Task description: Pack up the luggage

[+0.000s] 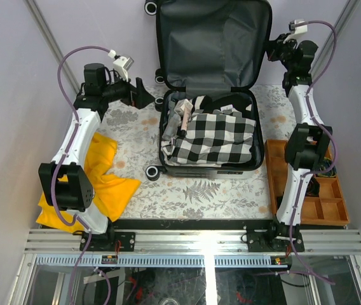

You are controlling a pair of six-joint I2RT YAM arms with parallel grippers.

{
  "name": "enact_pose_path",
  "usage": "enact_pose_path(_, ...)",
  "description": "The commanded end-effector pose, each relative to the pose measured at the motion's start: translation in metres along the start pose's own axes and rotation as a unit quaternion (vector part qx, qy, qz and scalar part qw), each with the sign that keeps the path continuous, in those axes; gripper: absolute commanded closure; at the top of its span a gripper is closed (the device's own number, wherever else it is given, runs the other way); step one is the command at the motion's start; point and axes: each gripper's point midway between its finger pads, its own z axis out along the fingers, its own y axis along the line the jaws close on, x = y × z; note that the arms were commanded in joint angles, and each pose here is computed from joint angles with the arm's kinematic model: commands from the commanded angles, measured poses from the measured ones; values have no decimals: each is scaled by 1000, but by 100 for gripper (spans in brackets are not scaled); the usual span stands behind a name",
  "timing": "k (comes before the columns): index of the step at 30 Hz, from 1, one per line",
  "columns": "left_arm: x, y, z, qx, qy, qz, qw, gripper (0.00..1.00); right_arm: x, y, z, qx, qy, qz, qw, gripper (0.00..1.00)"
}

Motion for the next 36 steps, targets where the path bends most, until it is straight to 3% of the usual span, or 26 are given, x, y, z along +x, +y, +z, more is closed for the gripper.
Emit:
enact_pose_path(1, -44, 13, -5, -20, -65, 30, 997, 0, -69, 63, -37, -91, -43, -39, 994, 100)
enact_pose_path(10, -47, 30, -17, -37, -80, 27, 996, 1, -35, 55, -103, -77, 16, -15, 997, 99)
enact_pose_path(16, -32, 39, -30, -48, -61, 42, 996, 1, 2, 49, -147, -71, 78, 8, 994, 72)
enact_pose_path(24, 20, 20, -39, -7, 9, 70, 997, 3, 57, 75, -216, -95, 180, -16, 979, 61)
enact_pose_path(31, 85, 3, -54, 24, 89, 90, 992, 4, 91, 27, -279, -6, 262, 26, 965, 57)
enact_pose_path(36, 123, -13, -67, 60, 133, 113, 983, 5, 113, 24, -304, -14, 346, 48, 937, 53)
